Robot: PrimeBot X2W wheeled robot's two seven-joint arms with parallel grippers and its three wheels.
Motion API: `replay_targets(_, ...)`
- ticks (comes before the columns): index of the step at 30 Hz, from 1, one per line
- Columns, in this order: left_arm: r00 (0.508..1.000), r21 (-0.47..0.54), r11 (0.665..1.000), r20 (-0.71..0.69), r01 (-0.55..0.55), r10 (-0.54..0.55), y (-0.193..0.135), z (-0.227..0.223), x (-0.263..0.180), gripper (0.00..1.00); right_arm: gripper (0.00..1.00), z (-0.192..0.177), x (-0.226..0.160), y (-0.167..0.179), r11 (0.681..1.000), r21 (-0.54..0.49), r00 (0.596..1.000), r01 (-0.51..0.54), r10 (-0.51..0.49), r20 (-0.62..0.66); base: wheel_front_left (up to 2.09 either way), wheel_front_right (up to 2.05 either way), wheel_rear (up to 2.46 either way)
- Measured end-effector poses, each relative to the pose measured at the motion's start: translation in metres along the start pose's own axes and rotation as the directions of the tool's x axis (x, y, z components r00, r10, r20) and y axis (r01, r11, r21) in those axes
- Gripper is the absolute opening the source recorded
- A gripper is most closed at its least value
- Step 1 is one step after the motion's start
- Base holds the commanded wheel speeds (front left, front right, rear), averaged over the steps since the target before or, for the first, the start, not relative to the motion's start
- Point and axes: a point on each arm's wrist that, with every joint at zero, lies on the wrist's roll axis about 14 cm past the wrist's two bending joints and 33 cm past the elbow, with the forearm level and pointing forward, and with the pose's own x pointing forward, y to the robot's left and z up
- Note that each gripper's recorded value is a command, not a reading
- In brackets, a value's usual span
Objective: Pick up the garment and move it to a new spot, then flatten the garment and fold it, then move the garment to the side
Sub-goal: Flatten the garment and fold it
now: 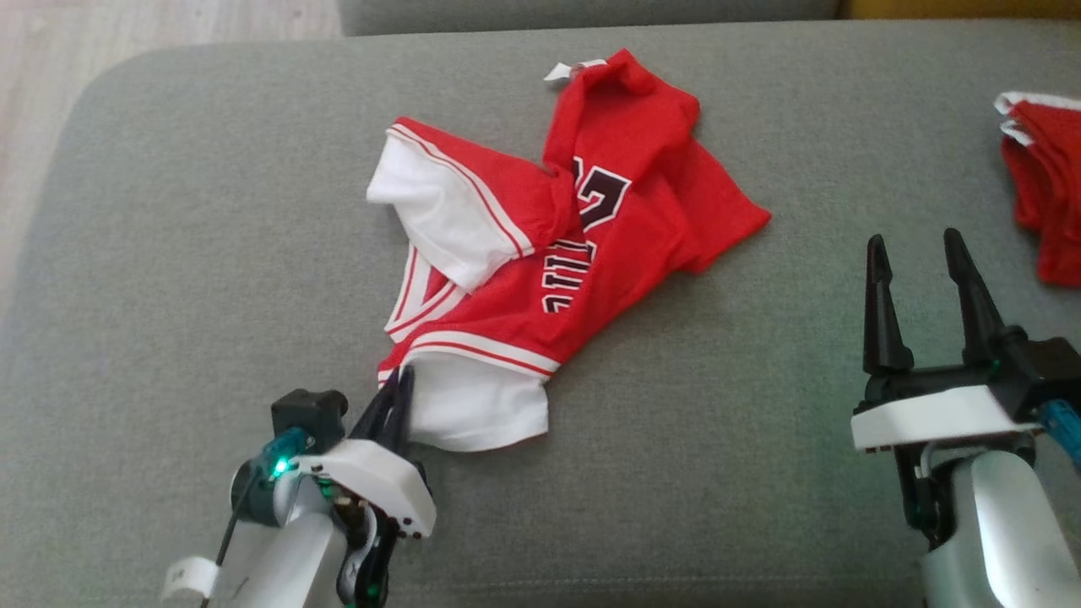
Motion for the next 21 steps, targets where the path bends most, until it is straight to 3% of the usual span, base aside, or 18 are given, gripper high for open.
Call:
replay_targets(7, 1.000, 0.014, 1.000, 0.015, -0.006, 0.005, 0.007, 0.007, 0.020, 0.00, 1.00, -0.004, -0.002, -0.009, 1.000, 0.000, 1.000, 0.026, -0.026, -0.010, 0.00, 0.00, 0.00)
replay_targets(14, 0.995, 0.103, 0.995, 0.100, -0.004, -0.006, 0.017, 0.050, 0.060, 0.00, 1.00, -0.018, -0.001, -0.018, 0.999, 0.000, 0.998, 0.049, -0.049, -0.044, 0.00, 0.00, 0.00)
replay_targets(18, 0.997, 0.110, 0.994, 0.070, 0.005, -0.013, 0.018, 0.043, 0.071, 0.00, 1.00, -0.026, -0.002, -0.020, 0.998, 0.002, 0.996, 0.056, -0.056, -0.066, 0.00, 0.00, 0.00)
replay_targets(20, 0.998, 0.112, 0.994, 0.061, 0.007, -0.014, 0.018, 0.040, 0.072, 0.49, 1.00, -0.029, -0.002, -0.021, 0.998, 0.003, 0.996, 0.056, -0.056, -0.074, 0.00, 0.00, 0.00)
replay_targets(21, 0.998, 0.105, 0.994, 0.063, 0.002, -0.008, 0.018, 0.040, 0.072, 1.00, 1.00, -0.030, -0.002, -0.020, 0.998, 0.004, 0.995, 0.056, -0.056, -0.078, 0.00, 0.00, 0.00)
